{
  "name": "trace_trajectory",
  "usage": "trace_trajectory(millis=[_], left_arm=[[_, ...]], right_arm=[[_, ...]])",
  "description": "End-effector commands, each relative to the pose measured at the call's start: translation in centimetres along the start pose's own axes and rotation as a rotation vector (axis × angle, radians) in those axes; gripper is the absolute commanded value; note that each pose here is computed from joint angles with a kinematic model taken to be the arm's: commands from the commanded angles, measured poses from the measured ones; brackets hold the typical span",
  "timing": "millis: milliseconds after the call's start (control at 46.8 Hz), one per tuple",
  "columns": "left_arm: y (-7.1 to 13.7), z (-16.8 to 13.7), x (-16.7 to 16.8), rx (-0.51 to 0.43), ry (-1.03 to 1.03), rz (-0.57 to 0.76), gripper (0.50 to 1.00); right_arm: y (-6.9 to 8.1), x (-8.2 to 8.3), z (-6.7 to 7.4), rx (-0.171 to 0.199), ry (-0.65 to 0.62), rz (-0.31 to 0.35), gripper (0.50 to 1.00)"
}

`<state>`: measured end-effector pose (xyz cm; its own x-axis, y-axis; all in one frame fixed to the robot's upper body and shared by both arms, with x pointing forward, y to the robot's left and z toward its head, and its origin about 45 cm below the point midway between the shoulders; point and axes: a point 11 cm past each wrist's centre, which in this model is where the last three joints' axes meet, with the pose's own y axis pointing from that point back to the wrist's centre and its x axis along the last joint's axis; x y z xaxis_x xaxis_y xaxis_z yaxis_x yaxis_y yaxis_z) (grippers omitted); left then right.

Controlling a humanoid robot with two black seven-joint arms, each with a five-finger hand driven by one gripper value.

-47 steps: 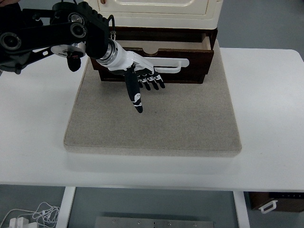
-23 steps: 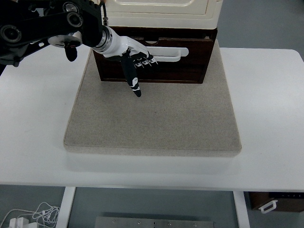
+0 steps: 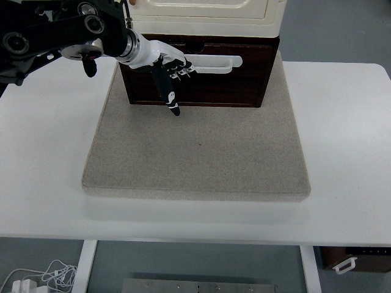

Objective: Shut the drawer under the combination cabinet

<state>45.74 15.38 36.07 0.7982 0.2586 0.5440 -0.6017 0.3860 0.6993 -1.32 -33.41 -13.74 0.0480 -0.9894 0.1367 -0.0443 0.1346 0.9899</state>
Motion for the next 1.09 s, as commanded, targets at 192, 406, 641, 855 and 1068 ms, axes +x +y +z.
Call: trace_trajectory(millis=[192,406,641,855,1068], left_arm=[[0.0,-0.3,0.7,-0.006,0.015,0.018,1.000],[0.1,0.1,0.3,-0.023,0.004,-0.009,1.000],[0.7,2.1,-0.7,-0.122,-0.033,-0.103,1.000],[2.4,6.1,-0.4,-0.387,0.003,-0.134,1.000],[5.2,9.6,1.6,-0.668,0.094,-0.089,1.000]], right_arm=[[0.0,0.0,0.0,0.001,0.000,0.000,0.952],[0.0,0.0,0.0,-0.001,0.001,0.000,0.952],[0.0,0.0,0.0,0.001,0.000,0.000,0.952],[0.0,0.0,-0.1,0.001,0.000,0.000,0.952],[0.0,0.0,-0.1,0.001,0.000,0.000,0.952]])
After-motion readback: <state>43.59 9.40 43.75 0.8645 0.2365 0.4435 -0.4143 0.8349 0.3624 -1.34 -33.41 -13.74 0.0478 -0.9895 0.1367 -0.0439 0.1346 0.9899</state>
